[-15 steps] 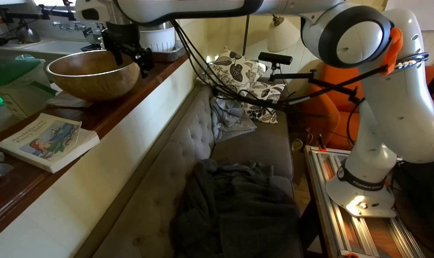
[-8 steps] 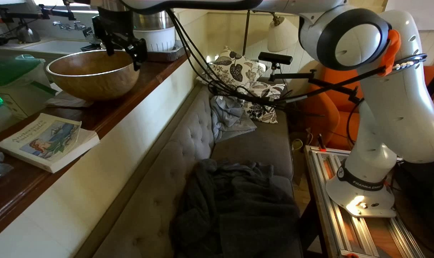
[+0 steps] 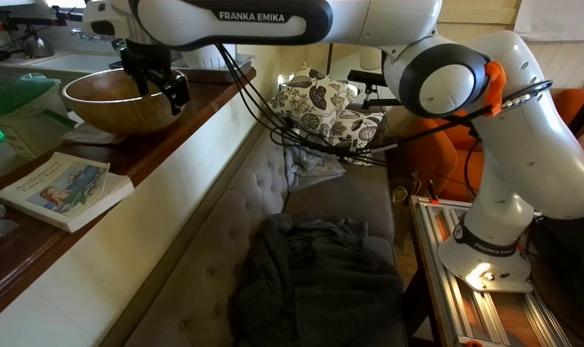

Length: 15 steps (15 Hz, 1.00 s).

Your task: Put the wooden bowl on the armrest

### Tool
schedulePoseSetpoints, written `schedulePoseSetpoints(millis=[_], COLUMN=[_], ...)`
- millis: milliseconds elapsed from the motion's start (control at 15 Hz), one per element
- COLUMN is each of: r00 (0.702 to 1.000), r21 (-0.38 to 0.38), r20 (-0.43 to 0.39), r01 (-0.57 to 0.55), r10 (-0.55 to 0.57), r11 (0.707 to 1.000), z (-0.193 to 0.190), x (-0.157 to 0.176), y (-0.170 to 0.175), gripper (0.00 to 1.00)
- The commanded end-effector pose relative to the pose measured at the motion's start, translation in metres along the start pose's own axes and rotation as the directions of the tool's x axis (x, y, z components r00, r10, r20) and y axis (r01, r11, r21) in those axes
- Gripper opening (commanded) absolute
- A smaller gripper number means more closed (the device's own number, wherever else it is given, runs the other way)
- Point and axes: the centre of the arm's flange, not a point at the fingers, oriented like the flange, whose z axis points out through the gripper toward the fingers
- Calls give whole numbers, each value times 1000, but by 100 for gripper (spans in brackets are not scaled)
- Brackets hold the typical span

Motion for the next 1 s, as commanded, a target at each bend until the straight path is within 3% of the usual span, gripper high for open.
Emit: schedulePoseSetpoints(millis=[0,133,200,267,933], r00=[998,997,996,995,984], r21=[-25,-33,-39,-41,-53], r20=[-27,-26,-23,-23,-1], r01=[-54,-74,-89,-98,-175], r10=[53,74,88,97,175], r11=[998,997,995,994,983], z=[-2,0,0,0,3], x=[18,20,20,20,21], y=[38,39,40,40,39], gripper=[100,100,75,74,2])
